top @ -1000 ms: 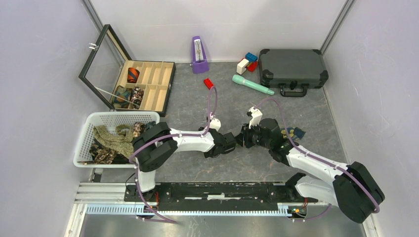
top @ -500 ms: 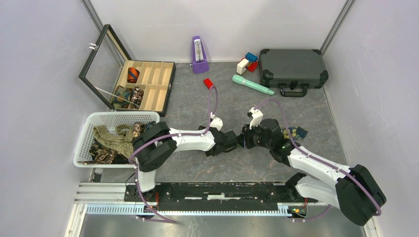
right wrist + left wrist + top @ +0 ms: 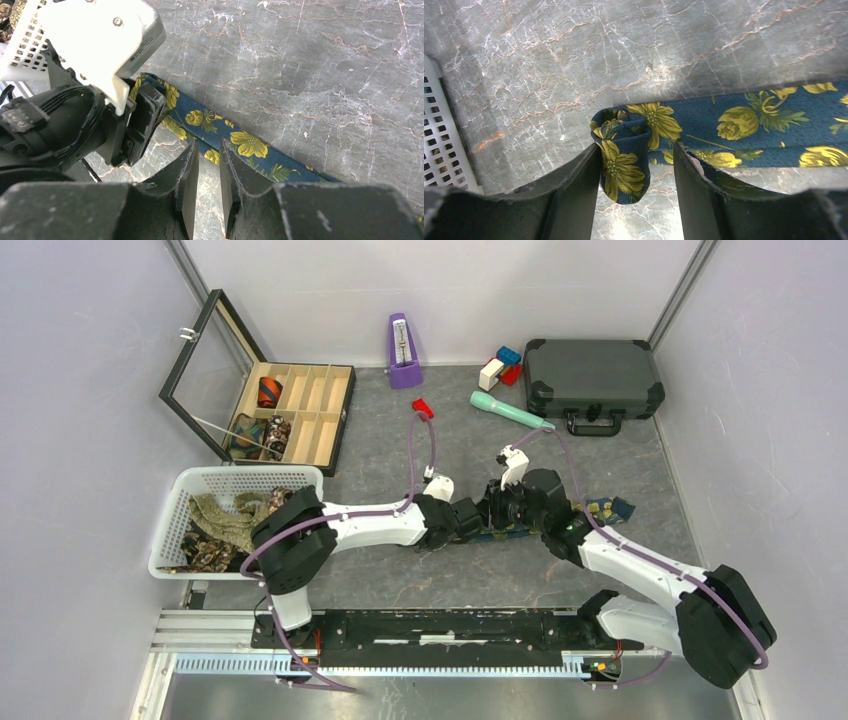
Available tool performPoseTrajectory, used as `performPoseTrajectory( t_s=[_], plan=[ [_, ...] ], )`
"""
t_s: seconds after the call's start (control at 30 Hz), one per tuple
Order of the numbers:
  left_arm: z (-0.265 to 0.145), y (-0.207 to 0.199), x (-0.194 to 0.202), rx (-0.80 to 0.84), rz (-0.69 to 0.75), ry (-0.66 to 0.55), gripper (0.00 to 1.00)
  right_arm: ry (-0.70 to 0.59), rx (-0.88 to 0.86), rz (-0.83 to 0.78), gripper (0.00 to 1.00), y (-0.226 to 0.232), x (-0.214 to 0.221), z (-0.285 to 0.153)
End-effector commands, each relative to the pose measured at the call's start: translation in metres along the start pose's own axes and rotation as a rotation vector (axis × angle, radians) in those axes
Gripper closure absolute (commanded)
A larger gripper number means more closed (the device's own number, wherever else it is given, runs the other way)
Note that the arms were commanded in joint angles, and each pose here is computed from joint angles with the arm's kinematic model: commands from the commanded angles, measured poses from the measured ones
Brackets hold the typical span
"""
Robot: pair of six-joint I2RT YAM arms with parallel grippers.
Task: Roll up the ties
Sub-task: Roll the tie at the center of the board.
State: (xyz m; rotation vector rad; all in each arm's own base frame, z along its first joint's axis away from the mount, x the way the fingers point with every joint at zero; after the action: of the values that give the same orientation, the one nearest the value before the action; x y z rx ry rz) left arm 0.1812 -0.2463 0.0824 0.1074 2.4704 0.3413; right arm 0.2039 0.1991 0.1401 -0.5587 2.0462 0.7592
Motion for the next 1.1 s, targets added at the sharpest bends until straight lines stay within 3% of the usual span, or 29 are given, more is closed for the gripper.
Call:
performPoseTrajectory(
  t_s=[0.0,0.17,0.33,0.6,0.8,1.07],
  plan=[
    [-0.023,-0.003,-0.017,0.101,-0.026,-0.029,0.38,-0.052,0.004,-0.008,0.72,0.002,-0.024,0.006],
    [-0.031,0.0,-0.023,0.131,-0.038,-0.038,0.38,-0.049,-0.001,-0.001,0.72,0.002,-0.026,0.011],
    [-0.039,0.005,-0.028,0.148,-0.061,-0.052,0.45,-0.049,-0.01,0.001,0.72,0.003,-0.031,0.015],
    [-0.061,0.06,-0.046,0.139,-0.171,-0.123,0.57,-0.052,-0.07,0.013,0.72,0.013,-0.039,0.019],
    [-0.047,0.102,-0.037,0.141,-0.29,-0.091,0.59,-0.037,-0.098,0.002,0.71,0.027,-0.036,0.028],
    [-0.021,0.109,-0.023,0.309,-0.411,-0.028,0.63,0.041,-0.202,-0.006,0.74,0.069,-0.015,0.066]
  ],
)
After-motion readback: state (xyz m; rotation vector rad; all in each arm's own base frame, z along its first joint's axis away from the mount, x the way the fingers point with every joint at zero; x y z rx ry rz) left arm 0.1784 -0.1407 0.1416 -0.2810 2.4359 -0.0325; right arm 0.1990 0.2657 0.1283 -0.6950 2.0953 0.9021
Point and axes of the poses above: each gripper's point midway between its finger pads, its own z axis out along the fingers, its own y axis along the line the jaws close on, x = y × z, the point moved 6 cm from there along -z, back along the fingers, and after that the axes turned 9 degrees about -z, right-handed, at the moved point
